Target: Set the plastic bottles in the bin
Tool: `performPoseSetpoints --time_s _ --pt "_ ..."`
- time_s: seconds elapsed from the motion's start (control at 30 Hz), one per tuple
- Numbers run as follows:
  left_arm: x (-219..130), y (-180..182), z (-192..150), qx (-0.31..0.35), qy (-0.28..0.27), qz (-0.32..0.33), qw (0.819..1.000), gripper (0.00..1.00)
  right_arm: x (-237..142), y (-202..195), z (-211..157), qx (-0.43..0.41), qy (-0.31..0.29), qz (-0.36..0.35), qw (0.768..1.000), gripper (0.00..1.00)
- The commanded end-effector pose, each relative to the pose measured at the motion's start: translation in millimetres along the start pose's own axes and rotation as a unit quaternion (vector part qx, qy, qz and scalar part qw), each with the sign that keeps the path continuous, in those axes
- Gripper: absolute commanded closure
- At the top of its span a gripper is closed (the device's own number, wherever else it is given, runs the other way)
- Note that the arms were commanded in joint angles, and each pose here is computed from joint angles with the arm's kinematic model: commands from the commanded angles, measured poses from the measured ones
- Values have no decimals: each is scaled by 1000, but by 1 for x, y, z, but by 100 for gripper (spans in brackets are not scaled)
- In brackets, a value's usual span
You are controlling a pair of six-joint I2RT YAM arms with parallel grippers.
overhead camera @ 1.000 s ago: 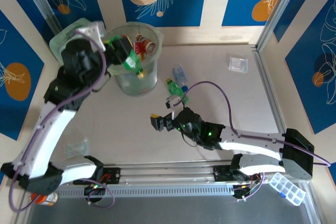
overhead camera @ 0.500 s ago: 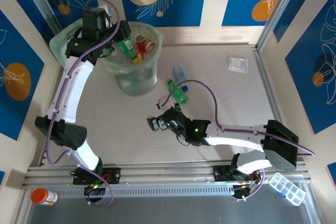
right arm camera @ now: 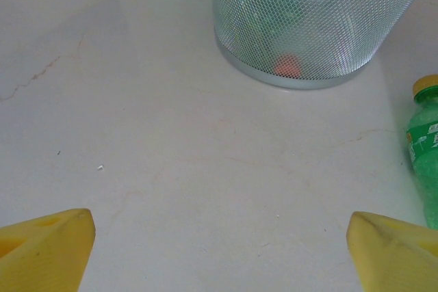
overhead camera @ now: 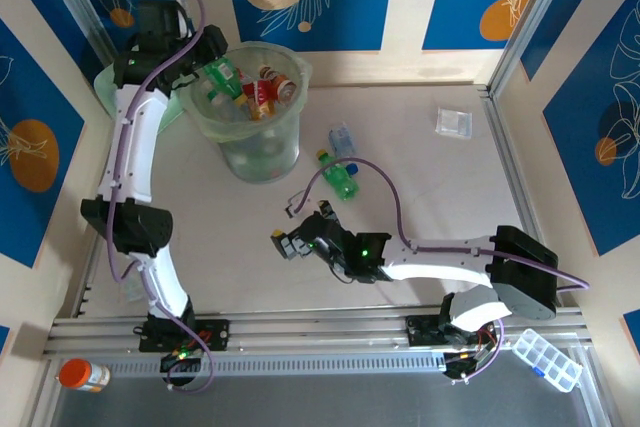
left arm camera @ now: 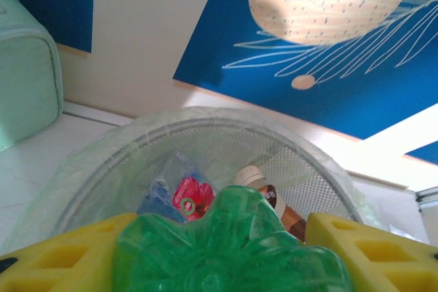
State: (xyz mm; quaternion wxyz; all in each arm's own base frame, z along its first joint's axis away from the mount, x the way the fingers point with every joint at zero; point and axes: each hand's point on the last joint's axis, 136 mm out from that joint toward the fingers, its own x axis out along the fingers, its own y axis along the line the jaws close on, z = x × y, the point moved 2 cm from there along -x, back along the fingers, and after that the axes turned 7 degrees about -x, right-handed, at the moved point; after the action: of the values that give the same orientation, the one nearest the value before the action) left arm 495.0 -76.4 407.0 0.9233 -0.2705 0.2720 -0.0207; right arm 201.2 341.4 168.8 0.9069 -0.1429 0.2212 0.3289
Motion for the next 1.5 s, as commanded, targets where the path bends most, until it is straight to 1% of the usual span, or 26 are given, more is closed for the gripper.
performPoseSetpoints --time_s 0.0,0.13,0.33,0.43,0.53,0.6,0.67,0.73,0.8,0.83,0.87,0.97,1.1,1.2,1.27,1.4,1.47 --pt "2 13 -13 19 31 35 999 67 0 4 17 1 -22 -1 1000 5" --pt "23 26 -33 10 58 46 997 62 2 9 16 -7 -18 3 1000 5" --pt "44 29 -64 6 121 25 992 59 5 10 15 -15 -14 -4 1000 4" --pt "47 35 -73 7 121 24 992 58 5 13 15 -16 -15 3 1000 4" --pt "46 36 -77 9 127 22 992 61 6 15 14 -19 -13 4 1000 4" --pt "44 36 -77 13 128 20 991 61 6 17 14 -22 -13 4 1000 4" --pt "39 36 -73 19 122 25 992 54 7 17 14 -24 -13 4 1000 4" --pt "33 34 -64 26 108 25 994 37 7 18 13 -27 -12 5 1000 4" --pt "26 32 -53 30 92 19 995 24 7 19 14 -28 -14 7 999 4" --pt "22 31 -48 31 84 15 996 21 6 20 14 -29 -15 9 999 4" --pt "18 31 -42 32 76 16 996 19 6 21 14 -30 -16 11 999 4" --pt "3 28 -22 45 48 25 998 18 6 22 15 -31 -18 13 999 4" --pt "-10 29 -4 61 14 47 997 18 6 20 15 -28 -19 8 999 4" --pt "-8 27 -4 68 14 43 997 18 7 21 14 -28 -18 10 999 4" --pt "-4 28 -7 72 22 43 996 27 7 22 15 -29 -18 11 999 4" --pt "11 34 -26 75 53 41 995 55 8 21 14 -30 -16 8 999 4" --pt "20 40 -39 75 68 46 994 63 9 21 14 -28 -16 8 999 4"
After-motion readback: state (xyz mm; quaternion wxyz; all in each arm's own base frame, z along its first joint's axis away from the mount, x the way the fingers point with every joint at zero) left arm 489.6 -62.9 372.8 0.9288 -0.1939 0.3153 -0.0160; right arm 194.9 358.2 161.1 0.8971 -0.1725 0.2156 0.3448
